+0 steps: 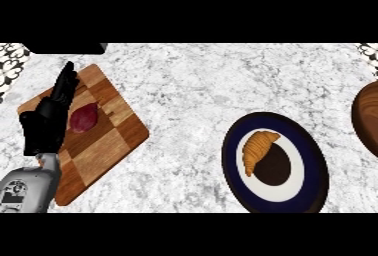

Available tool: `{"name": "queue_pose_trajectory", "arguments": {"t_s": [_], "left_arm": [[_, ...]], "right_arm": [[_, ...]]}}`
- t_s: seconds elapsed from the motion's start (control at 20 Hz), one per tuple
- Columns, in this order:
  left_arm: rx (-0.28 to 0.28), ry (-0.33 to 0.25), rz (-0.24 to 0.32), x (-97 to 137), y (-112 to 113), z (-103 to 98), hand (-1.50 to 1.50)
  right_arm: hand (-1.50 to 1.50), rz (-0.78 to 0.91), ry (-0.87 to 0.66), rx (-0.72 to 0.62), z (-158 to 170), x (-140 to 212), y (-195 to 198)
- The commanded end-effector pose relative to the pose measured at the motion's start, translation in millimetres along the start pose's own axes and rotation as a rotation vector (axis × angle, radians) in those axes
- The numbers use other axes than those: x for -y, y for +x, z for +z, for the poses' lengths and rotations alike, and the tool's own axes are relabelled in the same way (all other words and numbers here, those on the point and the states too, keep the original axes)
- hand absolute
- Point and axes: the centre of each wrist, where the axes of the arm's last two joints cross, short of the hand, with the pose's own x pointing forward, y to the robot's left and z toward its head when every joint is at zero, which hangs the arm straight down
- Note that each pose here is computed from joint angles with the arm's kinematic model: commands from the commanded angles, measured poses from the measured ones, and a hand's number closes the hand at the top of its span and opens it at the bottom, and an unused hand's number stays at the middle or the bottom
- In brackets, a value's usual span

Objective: Pick the bell pepper from the plate and place it in the bowl

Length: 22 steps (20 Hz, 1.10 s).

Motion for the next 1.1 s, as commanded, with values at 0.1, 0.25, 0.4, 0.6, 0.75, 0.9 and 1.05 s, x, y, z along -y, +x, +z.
{"name": "queue_pose_trajectory", "arguments": {"t_s": [0.1,0.25,0.4,0.6,0.75,0.9,1.05], "left_arm": [[-0.008,-0.022,0.003,19.4,-11.7,12.1,0.00],[0.003,-0.034,0.010,13.2,11.1,4.5,0.00],[0.012,-0.001,0.018,13.9,4.9,-4.5,0.00],[0.020,-0.022,0.022,14.8,12.9,-3.9,0.00],[0.001,-0.020,0.002,5.5,0.8,-4.9,0.00],[0.011,-0.012,-0.004,2.2,2.9,-4.3,0.00],[0.010,0.000,0.011,7.5,-15.2,0.4,0.00]], "right_arm": [[1.50,0.125,-0.030,0.000,-26.4,-20.2,-45.6],[1.50,0.136,-0.020,-0.062,-37.3,-26.9,-69.8],[1.50,-0.007,0.052,-0.184,-36.4,-40.0,-76.8],[-1.50,-0.124,0.125,-0.172,-39.9,-30.7,-93.2],[-1.50,-0.231,0.153,-0.108,-41.9,-46.6,-84.3],[-1.50,-0.304,0.089,-0.075,-45.8,-31.7,-93.9],[-1.50,-0.372,0.043,-0.054,-44.2,-26.2,-100.9]]}}
